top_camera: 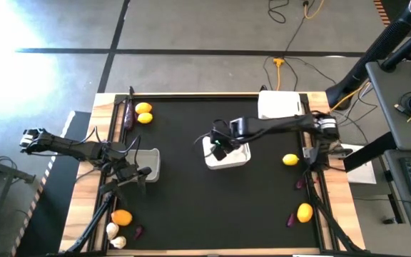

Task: Sort produce into baskets
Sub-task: Put the white garlic into the bottom white bin, then put the yellow lemon into the top white bin

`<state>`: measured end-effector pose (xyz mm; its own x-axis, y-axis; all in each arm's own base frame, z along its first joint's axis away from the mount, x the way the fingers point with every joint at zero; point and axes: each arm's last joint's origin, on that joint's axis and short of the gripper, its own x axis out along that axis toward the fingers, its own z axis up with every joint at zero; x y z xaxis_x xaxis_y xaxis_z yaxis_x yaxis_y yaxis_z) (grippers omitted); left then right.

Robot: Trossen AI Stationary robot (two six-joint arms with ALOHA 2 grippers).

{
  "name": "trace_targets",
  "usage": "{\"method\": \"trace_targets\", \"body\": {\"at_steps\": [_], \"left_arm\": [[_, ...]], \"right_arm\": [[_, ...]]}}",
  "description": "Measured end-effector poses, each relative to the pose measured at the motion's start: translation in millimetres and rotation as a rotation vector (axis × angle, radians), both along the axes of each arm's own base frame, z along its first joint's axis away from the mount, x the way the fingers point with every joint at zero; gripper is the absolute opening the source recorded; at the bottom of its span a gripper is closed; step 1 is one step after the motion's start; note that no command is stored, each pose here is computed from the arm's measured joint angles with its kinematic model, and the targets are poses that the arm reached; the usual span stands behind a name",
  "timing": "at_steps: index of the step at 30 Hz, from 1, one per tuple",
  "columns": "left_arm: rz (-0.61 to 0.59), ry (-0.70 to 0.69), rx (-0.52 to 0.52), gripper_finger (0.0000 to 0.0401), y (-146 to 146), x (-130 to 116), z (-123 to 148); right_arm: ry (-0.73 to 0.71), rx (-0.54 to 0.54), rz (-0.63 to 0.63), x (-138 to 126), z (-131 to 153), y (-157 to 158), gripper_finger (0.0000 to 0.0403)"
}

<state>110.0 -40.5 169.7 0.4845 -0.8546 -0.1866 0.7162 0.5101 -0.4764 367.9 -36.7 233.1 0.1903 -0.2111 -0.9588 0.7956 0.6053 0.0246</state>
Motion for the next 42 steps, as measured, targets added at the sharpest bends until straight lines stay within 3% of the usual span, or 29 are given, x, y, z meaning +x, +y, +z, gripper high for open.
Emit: {"method": "trace_targets", "body": {"at_steps": [7,12,17,22,29,37,40,42], "left_arm": [[0.0,0.001,0.0,0.0327,0,0,0],[0.0,0.002,0.0,0.0327,0,0,0],[0.0,0.003,0.001,0.0327,0,0,0],[0.0,0.004,0.001,0.0327,0,0,0],[0.0,0.006,0.001,0.0327,0,0,-1],[0.0,0.008,0.001,0.0327,0,0,-1],[0.0,0.008,0.001,0.0327,0,0,-1],[0.0,0.008,0.001,0.0327,0,0,-1]], "right_arm": [[0.097,0.019,0.024,9,-31,-23,0.0143],[0.072,0.045,0.023,12,-27,-21,0.0194],[0.011,0.132,0.015,16,-5,-16,0.0225],[-0.037,0.139,0.01,10,37,14,0.0227],[0.136,0.085,0.037,-33,67,80,0.0216],[0.301,-0.103,0.1,-71,46,145,0.0215],[0.368,-0.11,0.089,-79,30,148,0.0215],[0.442,-0.057,0.072,-85,17,145,0.0215]]}}
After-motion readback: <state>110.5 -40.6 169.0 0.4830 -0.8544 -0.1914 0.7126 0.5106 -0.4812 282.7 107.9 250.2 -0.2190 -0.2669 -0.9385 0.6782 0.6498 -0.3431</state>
